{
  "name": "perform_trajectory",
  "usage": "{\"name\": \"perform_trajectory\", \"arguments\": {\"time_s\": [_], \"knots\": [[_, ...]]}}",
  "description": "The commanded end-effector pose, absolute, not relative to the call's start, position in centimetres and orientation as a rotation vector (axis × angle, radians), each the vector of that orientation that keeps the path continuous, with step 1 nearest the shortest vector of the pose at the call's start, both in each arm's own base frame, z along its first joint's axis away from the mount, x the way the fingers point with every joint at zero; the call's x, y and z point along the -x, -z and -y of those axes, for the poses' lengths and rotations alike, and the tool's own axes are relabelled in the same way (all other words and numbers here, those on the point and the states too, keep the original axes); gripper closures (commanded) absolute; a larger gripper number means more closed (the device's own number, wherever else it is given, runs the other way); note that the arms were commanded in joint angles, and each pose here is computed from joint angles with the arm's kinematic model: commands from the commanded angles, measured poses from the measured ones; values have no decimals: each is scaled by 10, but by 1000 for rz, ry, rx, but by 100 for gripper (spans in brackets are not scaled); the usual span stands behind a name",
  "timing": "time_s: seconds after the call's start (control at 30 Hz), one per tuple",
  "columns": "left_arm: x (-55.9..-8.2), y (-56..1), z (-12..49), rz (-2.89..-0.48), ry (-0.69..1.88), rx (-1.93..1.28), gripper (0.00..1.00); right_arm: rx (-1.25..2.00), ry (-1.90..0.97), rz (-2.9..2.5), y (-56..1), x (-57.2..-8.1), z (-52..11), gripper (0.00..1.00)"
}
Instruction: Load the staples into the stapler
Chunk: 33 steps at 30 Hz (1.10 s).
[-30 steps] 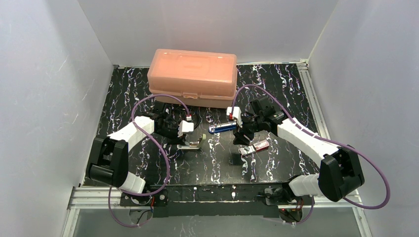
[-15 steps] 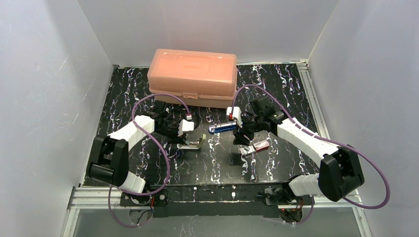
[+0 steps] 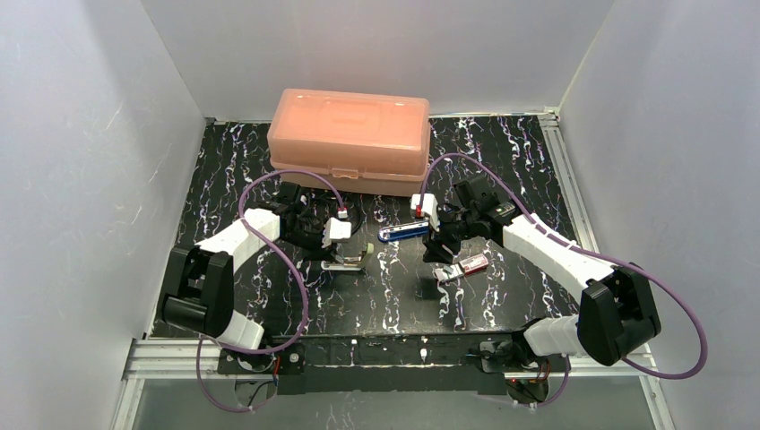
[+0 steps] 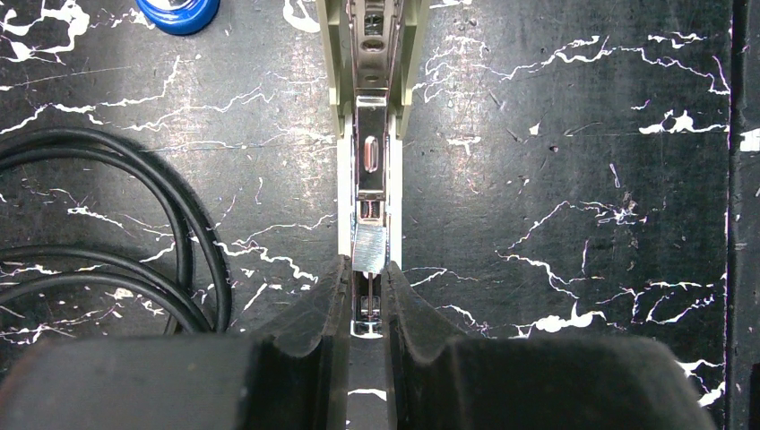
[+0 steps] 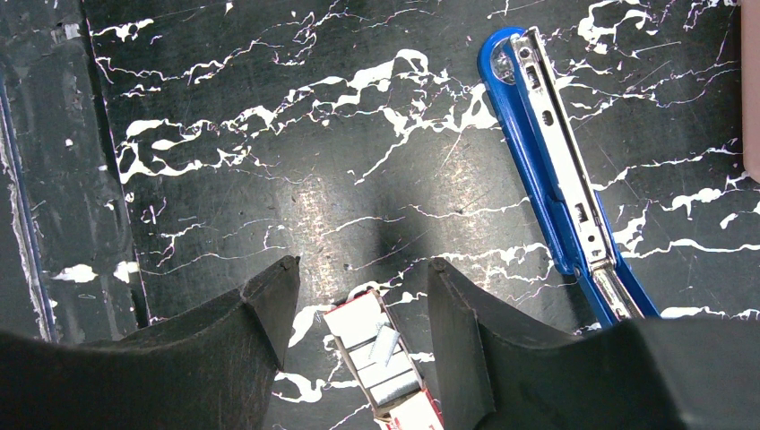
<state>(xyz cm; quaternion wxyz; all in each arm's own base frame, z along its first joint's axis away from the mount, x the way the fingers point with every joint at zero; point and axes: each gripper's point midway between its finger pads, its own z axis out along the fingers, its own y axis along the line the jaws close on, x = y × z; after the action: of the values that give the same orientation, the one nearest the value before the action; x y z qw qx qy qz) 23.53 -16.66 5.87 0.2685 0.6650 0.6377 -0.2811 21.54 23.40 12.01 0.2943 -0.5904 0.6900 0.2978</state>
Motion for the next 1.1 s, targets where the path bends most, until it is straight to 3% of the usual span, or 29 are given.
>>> {"name": "perform_trajectory", "arguments": {"time_s": [0.0, 1.07], "knots": [[-237, -62, 168, -1704, 776, -1806, 100, 1580, -800, -1827, -118, -215, -233, 38], [-234, -52, 164, -1720, 780, -1837, 98, 1582, -799, -1837, -115, -216, -233, 38]]}}
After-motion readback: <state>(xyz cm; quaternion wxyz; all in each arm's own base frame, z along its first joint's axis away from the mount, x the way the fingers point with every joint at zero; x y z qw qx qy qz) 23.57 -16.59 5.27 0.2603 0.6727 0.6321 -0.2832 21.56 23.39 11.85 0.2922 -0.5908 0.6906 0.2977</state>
